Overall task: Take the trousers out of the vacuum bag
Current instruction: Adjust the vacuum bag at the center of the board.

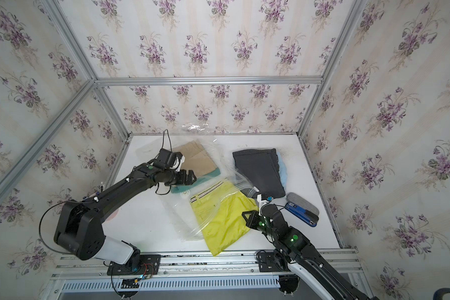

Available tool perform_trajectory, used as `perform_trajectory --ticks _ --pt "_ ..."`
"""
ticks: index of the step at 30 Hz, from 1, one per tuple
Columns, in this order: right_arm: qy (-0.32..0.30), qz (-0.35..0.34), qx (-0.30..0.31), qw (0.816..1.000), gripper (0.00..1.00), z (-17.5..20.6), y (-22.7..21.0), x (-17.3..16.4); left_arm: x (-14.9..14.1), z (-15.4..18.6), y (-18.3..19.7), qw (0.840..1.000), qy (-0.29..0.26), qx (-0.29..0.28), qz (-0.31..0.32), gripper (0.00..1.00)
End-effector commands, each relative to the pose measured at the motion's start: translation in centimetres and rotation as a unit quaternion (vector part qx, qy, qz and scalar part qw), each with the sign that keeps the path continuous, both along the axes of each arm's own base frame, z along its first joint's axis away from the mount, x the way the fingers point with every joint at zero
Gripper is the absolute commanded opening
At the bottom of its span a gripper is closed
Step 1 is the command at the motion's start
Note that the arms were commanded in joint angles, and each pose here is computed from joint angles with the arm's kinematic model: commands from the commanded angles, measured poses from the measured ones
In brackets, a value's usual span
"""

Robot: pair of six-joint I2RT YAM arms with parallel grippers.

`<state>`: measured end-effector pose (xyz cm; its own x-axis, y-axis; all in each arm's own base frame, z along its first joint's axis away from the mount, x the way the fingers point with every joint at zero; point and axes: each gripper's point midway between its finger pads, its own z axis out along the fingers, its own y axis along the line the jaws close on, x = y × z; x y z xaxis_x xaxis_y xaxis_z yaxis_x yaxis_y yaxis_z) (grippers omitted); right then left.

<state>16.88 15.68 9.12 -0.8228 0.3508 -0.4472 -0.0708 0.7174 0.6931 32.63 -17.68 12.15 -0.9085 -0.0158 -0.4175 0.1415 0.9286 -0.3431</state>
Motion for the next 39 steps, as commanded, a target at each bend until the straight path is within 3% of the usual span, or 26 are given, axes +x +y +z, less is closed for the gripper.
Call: perform_trajectory --ticks 1,10,16,23,39 --pt "-0.053 0.013 0.016 0.998 0.00 1.9 0.8 1.0 0.2 -0.1 -0.4 0.999 -0.037 -0.018 0.011 1.00" --pt "-0.054 -0.010 0.029 0.998 0.00 2.1 0.4 1.3 2.2 -1.1 -0.2 0.999 -0.040 0.022 0.019 1.00" --pt "-0.082 -0.003 0.025 0.996 0.00 0.9 0.6 1.8 3.0 -5.2 -0.6 0.999 -0.008 0.019 0.031 1.00" --pt "-0.071 -0.001 0.027 0.997 0.00 -0.1 0.7 1.6 4.3 -6.4 0.0 0.997 0.005 0.047 0.057 0.99" --pt "-0.031 -0.012 0.025 0.999 0.00 1.1 -0.3 0.1 12.6 -8.3 5.5 0.988 0.025 0.081 0.128 1.00"
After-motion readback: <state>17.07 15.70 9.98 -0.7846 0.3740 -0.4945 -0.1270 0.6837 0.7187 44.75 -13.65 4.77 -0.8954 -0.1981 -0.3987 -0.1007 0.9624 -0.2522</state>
